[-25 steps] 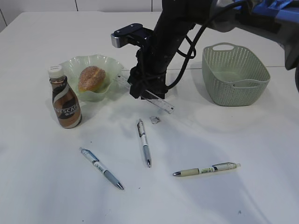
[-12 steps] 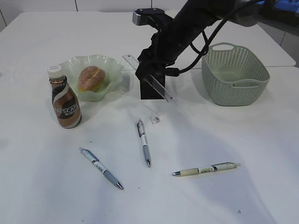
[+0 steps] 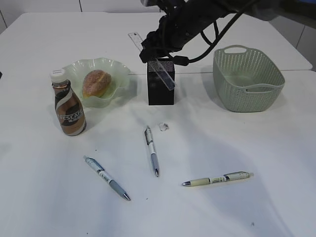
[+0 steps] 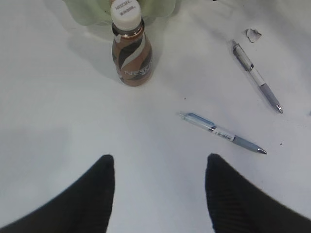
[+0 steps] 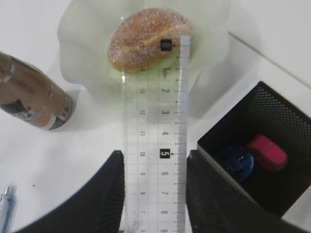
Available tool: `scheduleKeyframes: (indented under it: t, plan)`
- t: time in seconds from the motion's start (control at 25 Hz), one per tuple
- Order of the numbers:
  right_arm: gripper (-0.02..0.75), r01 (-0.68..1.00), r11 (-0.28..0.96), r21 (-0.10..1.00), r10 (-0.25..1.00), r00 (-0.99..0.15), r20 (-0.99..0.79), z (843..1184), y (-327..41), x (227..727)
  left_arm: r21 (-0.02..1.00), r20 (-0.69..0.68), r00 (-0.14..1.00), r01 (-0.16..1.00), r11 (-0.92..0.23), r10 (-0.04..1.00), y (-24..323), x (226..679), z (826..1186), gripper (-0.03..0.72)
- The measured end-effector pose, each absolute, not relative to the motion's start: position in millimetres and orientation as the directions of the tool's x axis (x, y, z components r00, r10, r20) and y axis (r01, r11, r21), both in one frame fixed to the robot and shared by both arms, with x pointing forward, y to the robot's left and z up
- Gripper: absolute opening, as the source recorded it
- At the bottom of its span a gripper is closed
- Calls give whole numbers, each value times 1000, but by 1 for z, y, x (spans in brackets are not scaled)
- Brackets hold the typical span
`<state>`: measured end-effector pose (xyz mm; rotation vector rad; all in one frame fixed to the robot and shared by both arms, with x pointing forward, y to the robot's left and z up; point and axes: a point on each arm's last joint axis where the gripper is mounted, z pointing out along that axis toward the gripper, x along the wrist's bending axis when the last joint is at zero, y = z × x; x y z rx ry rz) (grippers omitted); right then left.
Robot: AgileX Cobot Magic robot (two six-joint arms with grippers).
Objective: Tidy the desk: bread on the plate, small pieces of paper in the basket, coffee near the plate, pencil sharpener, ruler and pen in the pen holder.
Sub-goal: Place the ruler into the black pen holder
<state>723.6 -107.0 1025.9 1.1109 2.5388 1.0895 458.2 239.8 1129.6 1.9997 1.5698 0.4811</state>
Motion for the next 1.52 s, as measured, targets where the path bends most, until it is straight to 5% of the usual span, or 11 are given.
scheduleKeyframes:
  t: [0.76, 1.52]
  plan:
    - [314, 334, 295, 895, 802, -596, -42, 1052, -111, 751, 660, -53, 255, 735, -158, 965, 239, 462, 1133, 411]
    - [303, 216, 192, 957, 900, -427, -84, 1020, -103, 764, 676, -53, 254, 721, -152, 966, 237, 469, 1131, 410]
